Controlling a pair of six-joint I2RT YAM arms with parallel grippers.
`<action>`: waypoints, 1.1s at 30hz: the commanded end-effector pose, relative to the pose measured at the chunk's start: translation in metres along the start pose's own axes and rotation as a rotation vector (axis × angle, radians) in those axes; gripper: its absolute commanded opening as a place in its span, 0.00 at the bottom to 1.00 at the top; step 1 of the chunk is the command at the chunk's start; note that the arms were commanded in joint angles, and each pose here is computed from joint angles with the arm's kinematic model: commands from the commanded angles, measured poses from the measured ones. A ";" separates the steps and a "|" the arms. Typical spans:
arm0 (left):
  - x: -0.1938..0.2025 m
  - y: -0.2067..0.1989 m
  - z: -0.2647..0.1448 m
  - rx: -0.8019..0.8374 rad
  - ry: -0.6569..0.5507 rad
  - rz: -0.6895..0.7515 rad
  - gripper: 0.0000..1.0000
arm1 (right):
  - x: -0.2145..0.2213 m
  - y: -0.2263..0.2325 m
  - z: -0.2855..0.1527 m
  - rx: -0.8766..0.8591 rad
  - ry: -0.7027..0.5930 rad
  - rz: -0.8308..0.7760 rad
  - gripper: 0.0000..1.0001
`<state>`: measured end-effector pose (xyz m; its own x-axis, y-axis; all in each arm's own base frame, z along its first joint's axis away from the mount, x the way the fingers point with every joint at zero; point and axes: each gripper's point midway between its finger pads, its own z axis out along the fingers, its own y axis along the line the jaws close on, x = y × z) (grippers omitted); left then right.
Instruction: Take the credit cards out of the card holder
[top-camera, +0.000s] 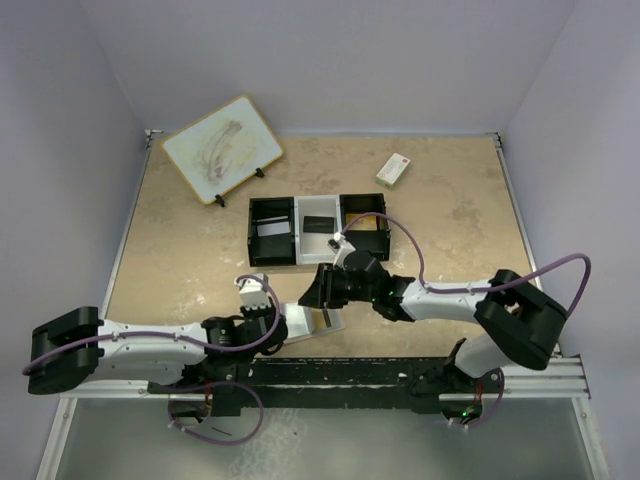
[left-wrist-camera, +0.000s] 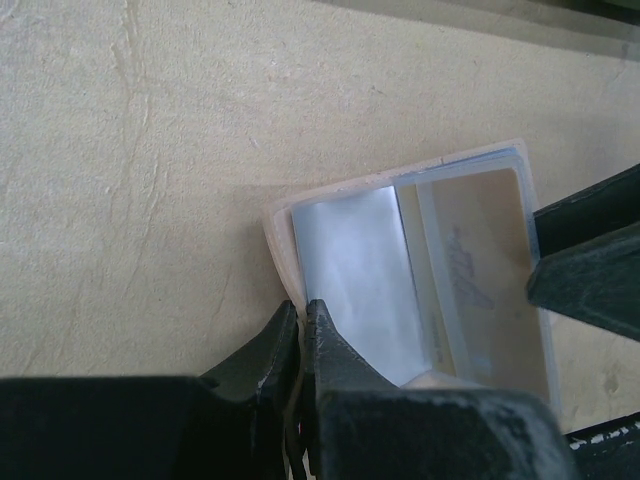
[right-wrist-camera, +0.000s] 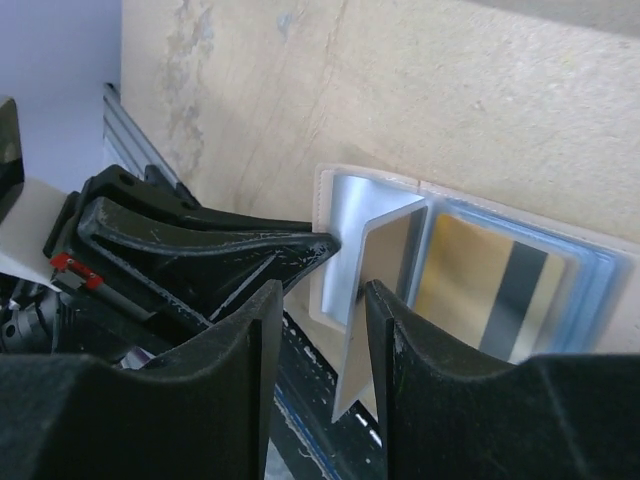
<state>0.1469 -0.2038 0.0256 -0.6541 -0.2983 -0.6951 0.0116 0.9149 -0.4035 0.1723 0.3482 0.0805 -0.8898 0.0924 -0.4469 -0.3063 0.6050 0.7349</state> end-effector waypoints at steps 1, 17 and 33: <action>-0.009 -0.014 -0.004 0.019 -0.005 0.011 0.00 | 0.002 0.027 0.009 -0.147 0.037 -0.011 0.42; -0.018 0.000 -0.013 -0.030 -0.024 -0.004 0.20 | 0.009 0.016 0.025 -0.102 0.056 0.024 0.52; -0.060 -0.042 -0.027 0.030 -0.105 0.045 0.50 | 0.021 -0.041 0.031 0.104 0.020 0.126 0.42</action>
<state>0.1532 -0.2017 0.0752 -0.6176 -0.2875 -0.7320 0.0380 0.9188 -0.3929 0.1670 0.3592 0.0341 -0.9368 0.0758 -0.3417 -0.2209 0.6293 0.7451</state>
